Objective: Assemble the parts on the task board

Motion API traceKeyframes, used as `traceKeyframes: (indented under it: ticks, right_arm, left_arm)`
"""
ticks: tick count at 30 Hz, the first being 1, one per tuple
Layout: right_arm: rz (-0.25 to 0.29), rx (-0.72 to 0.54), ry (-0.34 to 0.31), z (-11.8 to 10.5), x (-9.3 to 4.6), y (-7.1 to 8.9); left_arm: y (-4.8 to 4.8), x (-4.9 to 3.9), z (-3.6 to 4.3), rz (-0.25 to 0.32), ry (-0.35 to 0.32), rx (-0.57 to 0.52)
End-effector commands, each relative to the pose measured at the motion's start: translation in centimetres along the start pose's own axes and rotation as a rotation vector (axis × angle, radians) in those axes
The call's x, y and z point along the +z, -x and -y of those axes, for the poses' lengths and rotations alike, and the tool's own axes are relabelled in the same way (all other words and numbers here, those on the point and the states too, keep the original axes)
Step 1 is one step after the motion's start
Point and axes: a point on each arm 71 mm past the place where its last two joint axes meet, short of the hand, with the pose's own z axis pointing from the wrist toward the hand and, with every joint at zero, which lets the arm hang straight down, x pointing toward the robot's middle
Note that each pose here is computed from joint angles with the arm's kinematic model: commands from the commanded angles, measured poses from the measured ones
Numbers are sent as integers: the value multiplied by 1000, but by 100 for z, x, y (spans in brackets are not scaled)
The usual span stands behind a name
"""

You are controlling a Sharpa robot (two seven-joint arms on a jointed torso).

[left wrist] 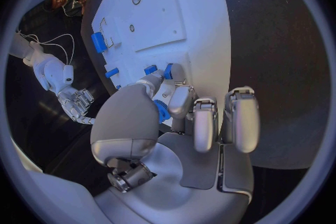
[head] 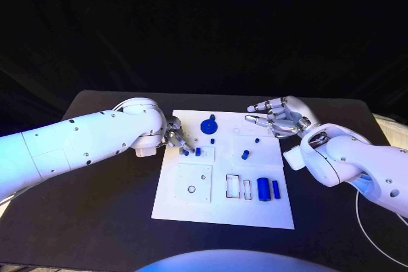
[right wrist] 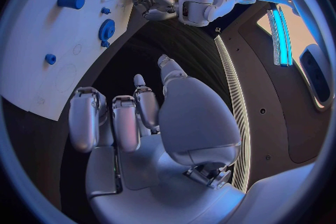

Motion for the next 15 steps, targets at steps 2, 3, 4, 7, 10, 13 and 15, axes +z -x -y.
traceKeyframes:
  ticks: [2, 3, 4, 7, 10, 13, 15]
  right_arm:
    - [-14, 2, 9, 0, -2, -17]
    - [-14, 2, 9, 2, -3, -17]
    - [-14, 2, 9, 3, -4, -18]
    - [-14, 2, 6, 9, -5, -20]
    - [-14, 2, 4, 14, -5, -20]
    - [-14, 2, 2, 18, -6, -18]
    - [-14, 2, 1, 21, -7, -16]
  left_arm:
    - [10, -28, -15, 25, -3, -29]
    - [14, -35, -18, 29, -7, -39]
    - [19, -44, -22, 34, -12, -52]
    - [42, -71, -29, 53, -38, -111]
    - [66, -92, -39, 77, -56, -158]
    - [94, -112, -56, 112, -74, -203]
    - [114, -125, -54, 133, -111, -239]
